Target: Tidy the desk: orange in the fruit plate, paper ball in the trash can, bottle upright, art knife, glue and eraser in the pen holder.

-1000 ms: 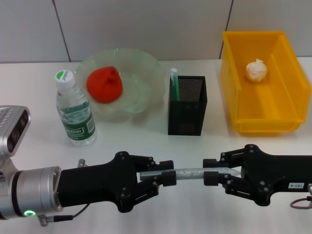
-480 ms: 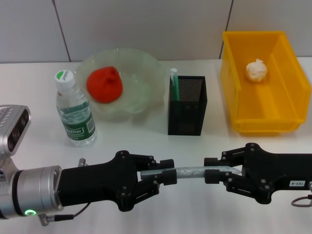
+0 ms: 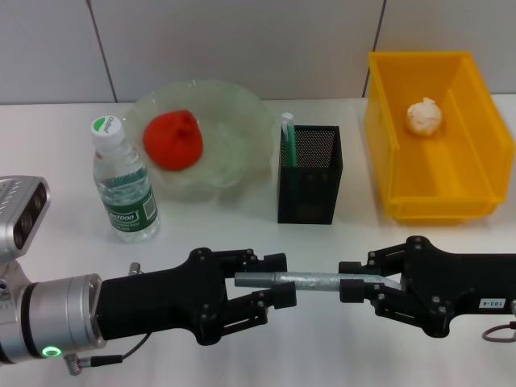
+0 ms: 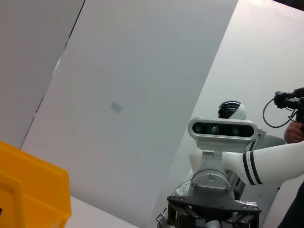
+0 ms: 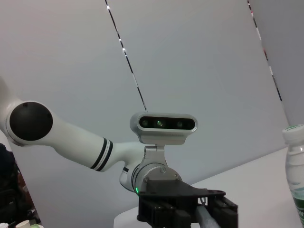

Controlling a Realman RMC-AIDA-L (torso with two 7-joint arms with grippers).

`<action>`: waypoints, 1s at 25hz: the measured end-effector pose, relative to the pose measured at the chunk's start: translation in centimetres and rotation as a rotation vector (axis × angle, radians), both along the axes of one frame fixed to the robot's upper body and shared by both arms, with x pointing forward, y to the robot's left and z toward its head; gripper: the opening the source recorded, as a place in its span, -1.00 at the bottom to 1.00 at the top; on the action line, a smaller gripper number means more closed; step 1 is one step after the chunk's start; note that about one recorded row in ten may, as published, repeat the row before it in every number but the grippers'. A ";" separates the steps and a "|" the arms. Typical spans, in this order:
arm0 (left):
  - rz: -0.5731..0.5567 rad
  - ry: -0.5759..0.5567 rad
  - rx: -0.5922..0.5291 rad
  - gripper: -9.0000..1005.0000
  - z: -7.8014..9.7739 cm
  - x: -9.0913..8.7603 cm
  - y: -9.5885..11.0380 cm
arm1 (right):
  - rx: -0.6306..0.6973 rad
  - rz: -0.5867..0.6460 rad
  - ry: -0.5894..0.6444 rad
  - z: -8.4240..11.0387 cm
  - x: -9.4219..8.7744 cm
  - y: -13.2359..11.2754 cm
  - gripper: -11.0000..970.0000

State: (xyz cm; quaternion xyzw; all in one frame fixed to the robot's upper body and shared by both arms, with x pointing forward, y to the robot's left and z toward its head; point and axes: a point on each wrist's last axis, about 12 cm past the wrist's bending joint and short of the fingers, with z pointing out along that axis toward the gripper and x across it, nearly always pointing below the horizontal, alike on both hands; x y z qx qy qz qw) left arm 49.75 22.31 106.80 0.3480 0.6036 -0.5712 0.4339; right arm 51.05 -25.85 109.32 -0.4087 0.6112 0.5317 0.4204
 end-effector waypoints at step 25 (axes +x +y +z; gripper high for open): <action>0.100 -0.108 0.136 0.61 -2.2 -1.4 2.3 | -0.053 -0.147 0.001 4.5 1.2 -6.5 -0.66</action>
